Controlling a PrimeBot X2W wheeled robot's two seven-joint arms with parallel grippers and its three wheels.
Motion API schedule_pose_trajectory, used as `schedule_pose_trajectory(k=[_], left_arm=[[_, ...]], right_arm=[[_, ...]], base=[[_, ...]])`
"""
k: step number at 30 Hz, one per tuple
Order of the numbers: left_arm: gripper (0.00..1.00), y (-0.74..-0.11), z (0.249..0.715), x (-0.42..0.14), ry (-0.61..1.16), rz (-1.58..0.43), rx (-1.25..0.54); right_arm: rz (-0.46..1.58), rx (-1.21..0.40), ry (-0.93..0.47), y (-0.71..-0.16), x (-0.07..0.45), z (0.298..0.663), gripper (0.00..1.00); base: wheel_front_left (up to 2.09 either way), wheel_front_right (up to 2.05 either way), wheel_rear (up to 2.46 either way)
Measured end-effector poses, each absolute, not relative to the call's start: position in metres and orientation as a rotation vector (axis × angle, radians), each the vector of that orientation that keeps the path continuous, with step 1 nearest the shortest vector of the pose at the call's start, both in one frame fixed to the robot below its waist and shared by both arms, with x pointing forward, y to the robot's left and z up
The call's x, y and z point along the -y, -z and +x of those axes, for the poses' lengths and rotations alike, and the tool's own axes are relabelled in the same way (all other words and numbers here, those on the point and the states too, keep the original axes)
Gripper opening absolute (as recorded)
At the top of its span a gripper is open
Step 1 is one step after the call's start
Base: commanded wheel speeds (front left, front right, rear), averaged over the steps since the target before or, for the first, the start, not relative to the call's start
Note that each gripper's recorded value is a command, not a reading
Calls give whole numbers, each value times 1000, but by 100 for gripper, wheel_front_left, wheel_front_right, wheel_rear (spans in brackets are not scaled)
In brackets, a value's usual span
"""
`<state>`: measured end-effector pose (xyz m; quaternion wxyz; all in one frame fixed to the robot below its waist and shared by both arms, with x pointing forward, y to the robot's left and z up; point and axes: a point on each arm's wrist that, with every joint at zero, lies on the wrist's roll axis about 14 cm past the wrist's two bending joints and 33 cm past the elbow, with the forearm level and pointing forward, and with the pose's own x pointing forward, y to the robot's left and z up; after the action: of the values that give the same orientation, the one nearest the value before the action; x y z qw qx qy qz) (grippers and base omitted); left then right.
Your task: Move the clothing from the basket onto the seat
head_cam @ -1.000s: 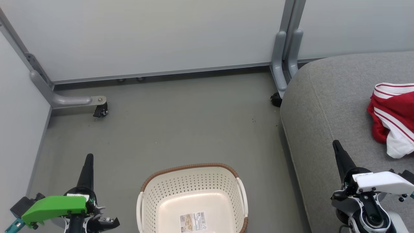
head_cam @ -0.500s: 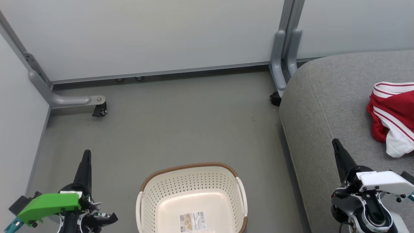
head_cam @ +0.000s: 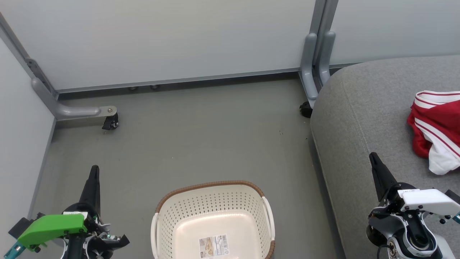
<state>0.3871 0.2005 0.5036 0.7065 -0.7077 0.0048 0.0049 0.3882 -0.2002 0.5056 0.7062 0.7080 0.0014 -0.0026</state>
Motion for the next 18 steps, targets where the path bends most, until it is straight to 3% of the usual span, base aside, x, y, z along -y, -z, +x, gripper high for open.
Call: schedule_pose_trajectory(k=[18], left_arm=[[0, -504, 387, -201, -12, -1576, -9]], right_arm=[[1575, -4, 5, -506, 200, 388, 0]], base=[[0, 0, 0]])
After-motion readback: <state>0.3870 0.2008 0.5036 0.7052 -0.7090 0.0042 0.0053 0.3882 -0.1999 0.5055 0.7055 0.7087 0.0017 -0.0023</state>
